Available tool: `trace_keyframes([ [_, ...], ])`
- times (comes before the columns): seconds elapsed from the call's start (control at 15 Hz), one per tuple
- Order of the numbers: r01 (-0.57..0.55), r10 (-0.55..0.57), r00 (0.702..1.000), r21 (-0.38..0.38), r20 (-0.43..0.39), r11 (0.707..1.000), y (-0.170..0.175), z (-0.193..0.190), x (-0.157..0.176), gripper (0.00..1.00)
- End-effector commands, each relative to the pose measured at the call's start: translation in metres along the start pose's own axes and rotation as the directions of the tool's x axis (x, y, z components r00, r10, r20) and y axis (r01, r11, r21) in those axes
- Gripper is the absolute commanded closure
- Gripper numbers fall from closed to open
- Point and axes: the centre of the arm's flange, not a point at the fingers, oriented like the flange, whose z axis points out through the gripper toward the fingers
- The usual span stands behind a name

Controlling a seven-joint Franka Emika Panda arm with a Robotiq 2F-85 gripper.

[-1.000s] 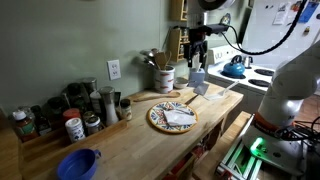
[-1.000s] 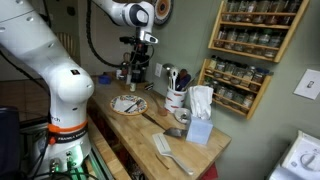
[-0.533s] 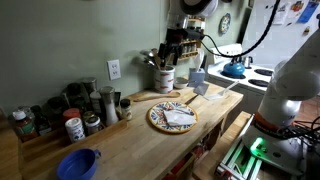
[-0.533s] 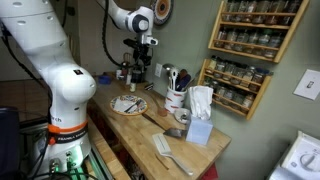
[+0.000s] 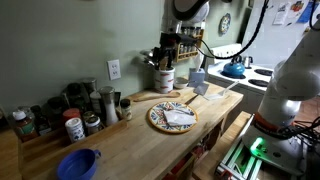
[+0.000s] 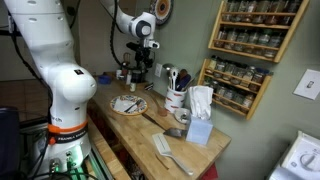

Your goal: Place the timer against against the wall

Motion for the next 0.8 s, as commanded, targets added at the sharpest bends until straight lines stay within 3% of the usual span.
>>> trace_keyframes([
  [0.0,0.083,-0.083,0.997,0.049,-0.001,0.995,-0.025,0.018,0.026,0.0],
  [0.33,0.165,-0.162,0.986,0.147,-0.035,0.975,-0.051,0.051,0.062,0.0],
  [0.73,0.144,-0.12,0.987,0.249,-0.11,0.958,-0.067,0.099,0.101,0.0],
])
